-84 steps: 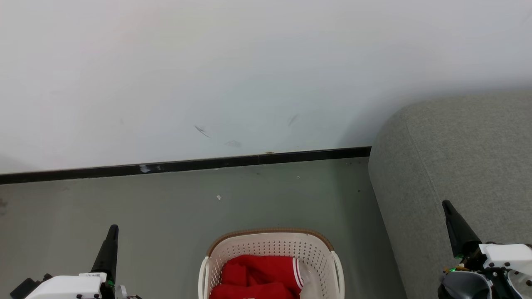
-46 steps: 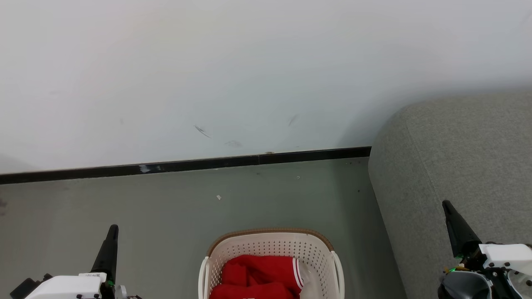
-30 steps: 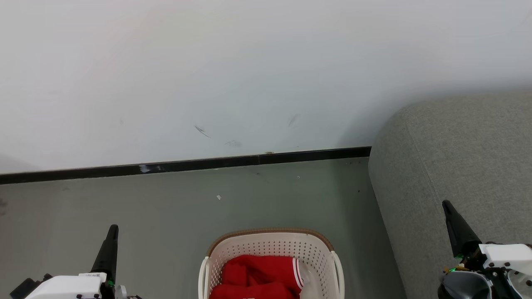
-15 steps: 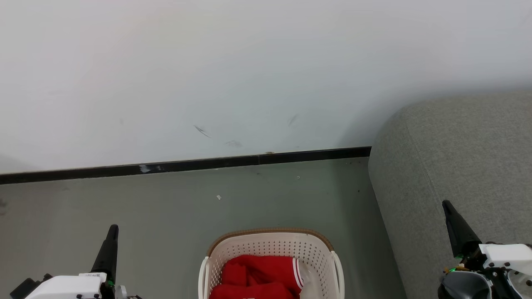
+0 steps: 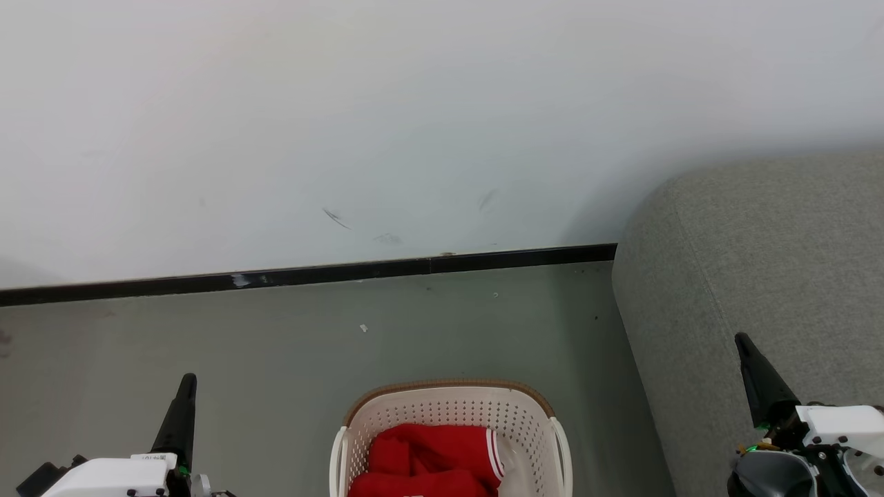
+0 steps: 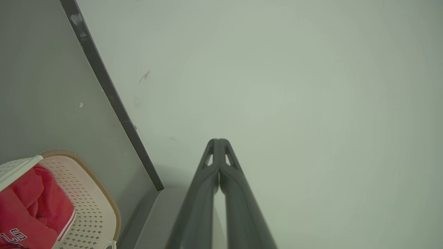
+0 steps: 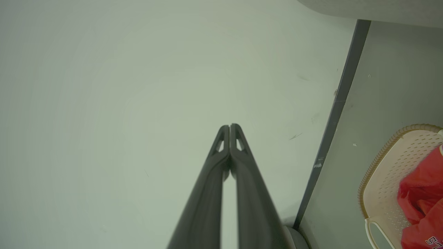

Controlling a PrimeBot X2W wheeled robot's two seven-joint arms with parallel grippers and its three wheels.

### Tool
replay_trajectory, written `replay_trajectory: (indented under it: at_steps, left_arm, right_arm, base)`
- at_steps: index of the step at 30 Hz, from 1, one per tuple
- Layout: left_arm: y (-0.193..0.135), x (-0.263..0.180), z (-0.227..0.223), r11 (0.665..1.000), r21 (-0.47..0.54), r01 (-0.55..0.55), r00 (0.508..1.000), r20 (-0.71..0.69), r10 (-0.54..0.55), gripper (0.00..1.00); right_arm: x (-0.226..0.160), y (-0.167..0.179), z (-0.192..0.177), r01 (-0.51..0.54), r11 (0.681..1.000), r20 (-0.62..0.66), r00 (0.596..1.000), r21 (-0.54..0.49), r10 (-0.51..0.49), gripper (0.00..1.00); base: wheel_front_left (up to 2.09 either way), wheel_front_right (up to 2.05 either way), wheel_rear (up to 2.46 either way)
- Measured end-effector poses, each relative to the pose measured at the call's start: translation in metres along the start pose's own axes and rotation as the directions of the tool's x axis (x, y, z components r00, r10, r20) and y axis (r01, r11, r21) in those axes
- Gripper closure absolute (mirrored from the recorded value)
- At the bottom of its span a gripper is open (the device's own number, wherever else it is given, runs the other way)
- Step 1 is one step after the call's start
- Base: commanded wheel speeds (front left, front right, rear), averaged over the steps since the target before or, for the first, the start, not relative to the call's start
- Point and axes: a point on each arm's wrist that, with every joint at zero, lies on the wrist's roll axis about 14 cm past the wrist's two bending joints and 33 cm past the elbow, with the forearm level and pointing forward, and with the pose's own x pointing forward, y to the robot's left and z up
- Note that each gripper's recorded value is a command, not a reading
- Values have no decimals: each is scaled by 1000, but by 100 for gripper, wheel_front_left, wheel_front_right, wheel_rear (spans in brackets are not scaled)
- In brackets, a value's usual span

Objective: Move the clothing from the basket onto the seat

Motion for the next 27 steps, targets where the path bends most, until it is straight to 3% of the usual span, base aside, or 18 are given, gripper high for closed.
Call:
replay_trajectory:
  at_steps: [11, 12, 18, 27]
  left_arm:
    - [0, 0, 0, 1000, 0, 0, 1000, 0, 0, 100]
    - [0, 0, 0, 1000, 0, 0, 1000, 0, 0, 0]
    - [31, -12, -9, 995, -34, -91, 996, -5, 90, 0]
    - [30, -12, -8, 996, -33, -87, 996, 11, 88, 0]
  right_arm:
    - [0, 0, 0, 0, 1000, 0, 1000, 0, 0, 100]
    - [0, 0, 0, 0, 1000, 0, 1000, 0, 0, 0]
    - [-14, -32, -9, 92, 995, -1, 996, 31, -93, 0]
    - [-14, -29, -4, 80, 996, 20, 997, 31, -80, 0]
  base:
    - [0, 0, 0]
    - [0, 0, 0]
    - [0, 0, 0]
    - [0, 0, 0]
